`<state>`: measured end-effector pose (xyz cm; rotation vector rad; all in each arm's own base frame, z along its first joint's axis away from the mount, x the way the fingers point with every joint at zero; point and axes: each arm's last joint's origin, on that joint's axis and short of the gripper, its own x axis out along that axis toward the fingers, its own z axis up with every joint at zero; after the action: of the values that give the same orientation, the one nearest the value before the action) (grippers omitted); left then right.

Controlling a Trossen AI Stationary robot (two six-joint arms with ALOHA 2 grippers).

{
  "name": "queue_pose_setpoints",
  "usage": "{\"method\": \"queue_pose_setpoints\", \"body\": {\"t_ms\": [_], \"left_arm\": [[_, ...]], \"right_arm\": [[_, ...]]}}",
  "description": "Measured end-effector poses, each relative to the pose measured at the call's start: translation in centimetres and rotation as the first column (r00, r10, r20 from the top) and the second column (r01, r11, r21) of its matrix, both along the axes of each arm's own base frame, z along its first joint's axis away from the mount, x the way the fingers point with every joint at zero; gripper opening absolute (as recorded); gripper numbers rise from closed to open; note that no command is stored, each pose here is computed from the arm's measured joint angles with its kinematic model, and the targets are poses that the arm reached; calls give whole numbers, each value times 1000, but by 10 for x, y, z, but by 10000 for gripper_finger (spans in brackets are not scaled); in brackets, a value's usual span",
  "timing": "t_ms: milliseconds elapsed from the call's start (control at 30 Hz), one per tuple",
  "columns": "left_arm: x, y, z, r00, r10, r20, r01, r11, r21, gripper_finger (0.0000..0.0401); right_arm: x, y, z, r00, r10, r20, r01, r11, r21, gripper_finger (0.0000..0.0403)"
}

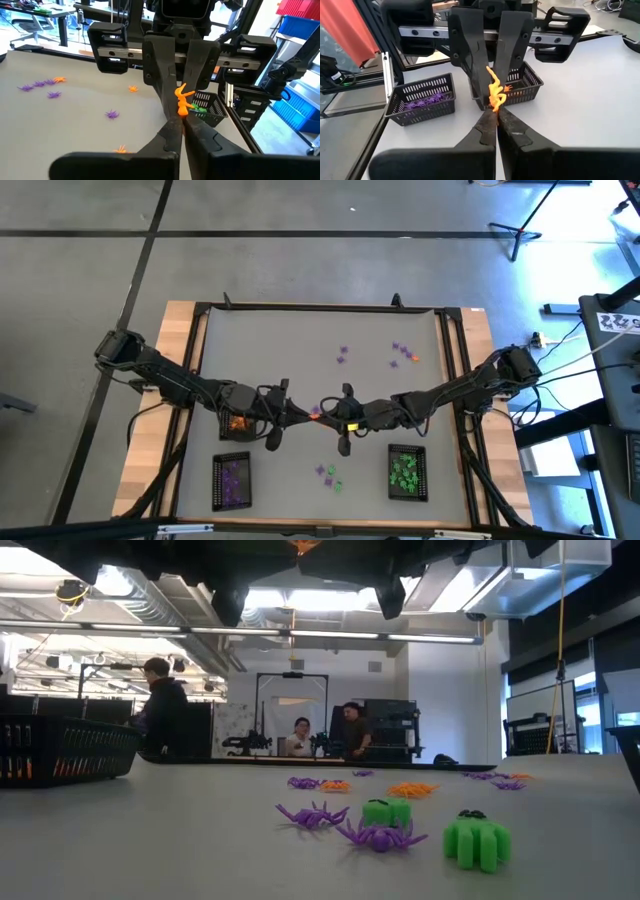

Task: Sort Halloween decoration
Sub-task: Put the orange spider toy into the top black basket

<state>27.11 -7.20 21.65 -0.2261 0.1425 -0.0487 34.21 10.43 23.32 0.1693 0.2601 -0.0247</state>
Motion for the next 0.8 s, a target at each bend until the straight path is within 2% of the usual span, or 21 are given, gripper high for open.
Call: {"method": "queue_pose_setpoints", "body": {"t_ms": [200,300,400,633,800], "left_arm": [[0,0,-2,1000,3,-22,-3,1000,-19,0],[-1,0,-4,999,8,-45,-10,1000,-23,0],[-1,1,-8,996,18,-89,-20,999,-25,0],[-12,5,-12,973,67,-220,-79,996,-45,0],[-45,17,-8,891,117,-439,-171,982,-85,0]], "right_arm": [[0,0,0,1000,1,0,-1,1000,0,6],[0,0,0,1000,3,2,-3,1000,-7,21],[0,0,-1,1000,8,-9,-8,1000,-27,57],[-4,-2,-2,998,1,-64,-4,999,-44,172],[-11,-5,-2,991,-52,-122,48,998,-37,211]]}}
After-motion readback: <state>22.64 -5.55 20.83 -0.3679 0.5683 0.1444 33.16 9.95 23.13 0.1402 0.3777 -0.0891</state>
